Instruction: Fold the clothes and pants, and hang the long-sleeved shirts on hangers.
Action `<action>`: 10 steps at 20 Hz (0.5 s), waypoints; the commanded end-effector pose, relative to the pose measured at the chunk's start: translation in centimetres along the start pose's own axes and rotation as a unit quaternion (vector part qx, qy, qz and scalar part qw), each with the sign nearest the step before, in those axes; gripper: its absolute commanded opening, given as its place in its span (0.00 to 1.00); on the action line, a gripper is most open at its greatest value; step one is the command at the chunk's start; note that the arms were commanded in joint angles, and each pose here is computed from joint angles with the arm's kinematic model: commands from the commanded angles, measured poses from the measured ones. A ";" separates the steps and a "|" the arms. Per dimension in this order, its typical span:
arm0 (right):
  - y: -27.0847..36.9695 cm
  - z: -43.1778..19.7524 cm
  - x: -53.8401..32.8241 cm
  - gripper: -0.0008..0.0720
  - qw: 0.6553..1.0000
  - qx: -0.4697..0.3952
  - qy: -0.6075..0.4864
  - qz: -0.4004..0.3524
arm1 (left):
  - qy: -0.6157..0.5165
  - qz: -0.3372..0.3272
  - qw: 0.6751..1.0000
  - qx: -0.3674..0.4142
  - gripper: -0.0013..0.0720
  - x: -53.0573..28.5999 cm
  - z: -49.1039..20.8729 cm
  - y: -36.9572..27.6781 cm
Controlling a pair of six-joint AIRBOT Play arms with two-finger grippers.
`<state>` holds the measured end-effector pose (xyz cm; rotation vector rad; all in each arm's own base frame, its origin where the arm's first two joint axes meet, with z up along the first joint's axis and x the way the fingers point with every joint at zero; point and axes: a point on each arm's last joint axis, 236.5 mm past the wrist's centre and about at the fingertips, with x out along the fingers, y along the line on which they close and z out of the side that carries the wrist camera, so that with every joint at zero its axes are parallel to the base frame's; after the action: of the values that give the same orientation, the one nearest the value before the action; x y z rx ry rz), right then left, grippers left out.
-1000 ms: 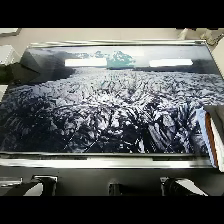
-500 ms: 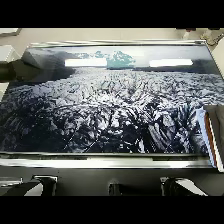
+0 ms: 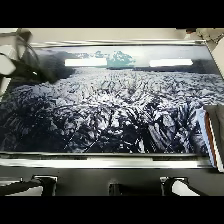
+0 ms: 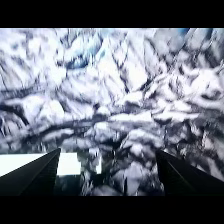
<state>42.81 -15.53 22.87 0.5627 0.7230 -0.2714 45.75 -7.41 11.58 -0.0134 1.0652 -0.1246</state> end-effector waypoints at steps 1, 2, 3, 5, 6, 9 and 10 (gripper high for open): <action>5.3 -15.2 6.1 0.97 0.957 -0.081 0.277 -0.019 | 0.162 -0.028 0.986 0.002 0.99 4.8 -8.6 -1.8; 5.8 -18.2 6.8 0.97 0.939 -0.102 0.329 -0.023 | 0.148 -0.033 0.988 -0.006 0.99 5.1 -9.6 -2.4; 6.3 -19.7 7.6 0.97 0.931 -0.115 0.346 -0.024 | 0.131 -0.031 0.990 -0.030 0.99 5.4 -10.4 -2.4; 7.3 -19.9 9.0 0.97 0.938 -0.126 0.323 -0.023 | 0.116 -0.021 0.991 -0.066 0.99 5.7 -12.0 -1.7; 7.3 -19.6 9.4 0.98 0.942 -0.123 0.311 -0.029 | 0.116 -0.019 0.990 -0.072 0.99 5.6 -12.0 -1.4; 7.2 -19.6 9.4 0.97 0.941 -0.128 0.312 -0.029 | 0.100 -0.018 0.993 -0.064 0.99 5.1 -10.8 -0.8; 7.2 -19.5 9.4 0.97 0.942 -0.128 0.310 -0.029 | 0.099 -0.018 0.993 -0.065 0.99 5.1 -10.8 -0.8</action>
<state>42.19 0.63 7.93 0.3982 1.3435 -0.0438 38.67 -8.50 2.01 -0.1278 1.2882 -0.0969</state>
